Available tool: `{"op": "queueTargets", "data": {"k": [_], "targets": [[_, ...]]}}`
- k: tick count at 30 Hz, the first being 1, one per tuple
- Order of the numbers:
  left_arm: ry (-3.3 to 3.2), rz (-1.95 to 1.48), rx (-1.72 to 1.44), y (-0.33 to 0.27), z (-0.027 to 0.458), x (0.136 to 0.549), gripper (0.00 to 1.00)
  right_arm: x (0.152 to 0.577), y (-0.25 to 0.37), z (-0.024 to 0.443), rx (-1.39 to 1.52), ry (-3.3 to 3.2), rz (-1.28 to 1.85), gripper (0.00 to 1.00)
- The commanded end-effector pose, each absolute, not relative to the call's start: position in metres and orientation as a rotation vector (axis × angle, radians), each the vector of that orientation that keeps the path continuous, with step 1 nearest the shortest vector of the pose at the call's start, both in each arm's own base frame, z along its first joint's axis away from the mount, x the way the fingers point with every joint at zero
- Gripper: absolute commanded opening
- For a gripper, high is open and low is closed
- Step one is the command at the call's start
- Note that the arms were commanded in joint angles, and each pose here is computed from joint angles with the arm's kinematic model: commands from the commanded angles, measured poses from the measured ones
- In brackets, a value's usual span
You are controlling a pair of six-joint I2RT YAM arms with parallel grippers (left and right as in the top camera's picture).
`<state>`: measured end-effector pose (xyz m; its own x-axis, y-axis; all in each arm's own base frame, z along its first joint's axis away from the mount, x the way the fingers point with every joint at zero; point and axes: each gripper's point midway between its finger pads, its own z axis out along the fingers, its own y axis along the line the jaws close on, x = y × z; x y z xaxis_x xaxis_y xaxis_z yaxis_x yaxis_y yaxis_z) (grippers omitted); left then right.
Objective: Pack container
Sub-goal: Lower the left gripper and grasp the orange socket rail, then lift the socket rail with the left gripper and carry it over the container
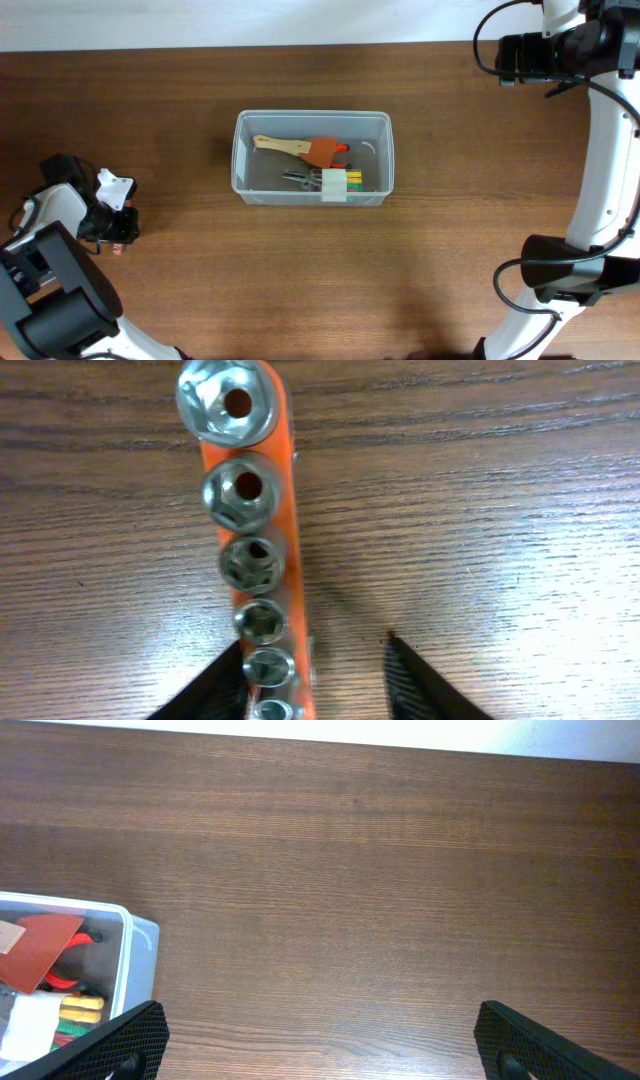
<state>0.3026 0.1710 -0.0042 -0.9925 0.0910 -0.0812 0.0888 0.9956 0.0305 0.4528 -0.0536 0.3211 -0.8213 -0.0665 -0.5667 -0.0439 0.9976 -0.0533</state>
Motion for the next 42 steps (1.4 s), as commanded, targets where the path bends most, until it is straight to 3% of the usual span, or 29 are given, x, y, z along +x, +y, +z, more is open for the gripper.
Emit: {"op": "queueTargets", "data": {"k": [1,5,9,17,27,32,42], "targets": [[3.14,0.041,0.132,0.174,-0.027,0.287,0.37,0.453,-0.054,0.321,-0.067,2.537,-0.037,0.99],[3.139,0.041,0.132,0.174,-0.027,0.287,0.21,0.453,-0.054,0.321,-0.067,2.537,-0.037,0.99],[3.139,0.041,0.132,0.174,-0.027,0.287,0.16,0.453,-0.054,0.321,-0.067,2.537,-0.037,0.98],[3.139,0.041,0.132,0.174,-0.027,0.287,0.15,0.453,-0.054,0.321,-0.067,2.537,-0.037,0.99],[3.139,0.041,0.133,0.173,-0.027,0.287,0.02,0.453,-0.054,0.321,-0.067,2.537,-0.037,0.98],[3.135,0.043,0.147,0.172,-0.023,0.291,0.02,0.453,-0.054,0.321,-0.067,2.537,-0.037,0.98],[3.108,0.06,0.199,0.158,0.038,0.335,0.02,0.453,-0.054,0.321,-0.067,2.537,-0.037,0.99]]}}
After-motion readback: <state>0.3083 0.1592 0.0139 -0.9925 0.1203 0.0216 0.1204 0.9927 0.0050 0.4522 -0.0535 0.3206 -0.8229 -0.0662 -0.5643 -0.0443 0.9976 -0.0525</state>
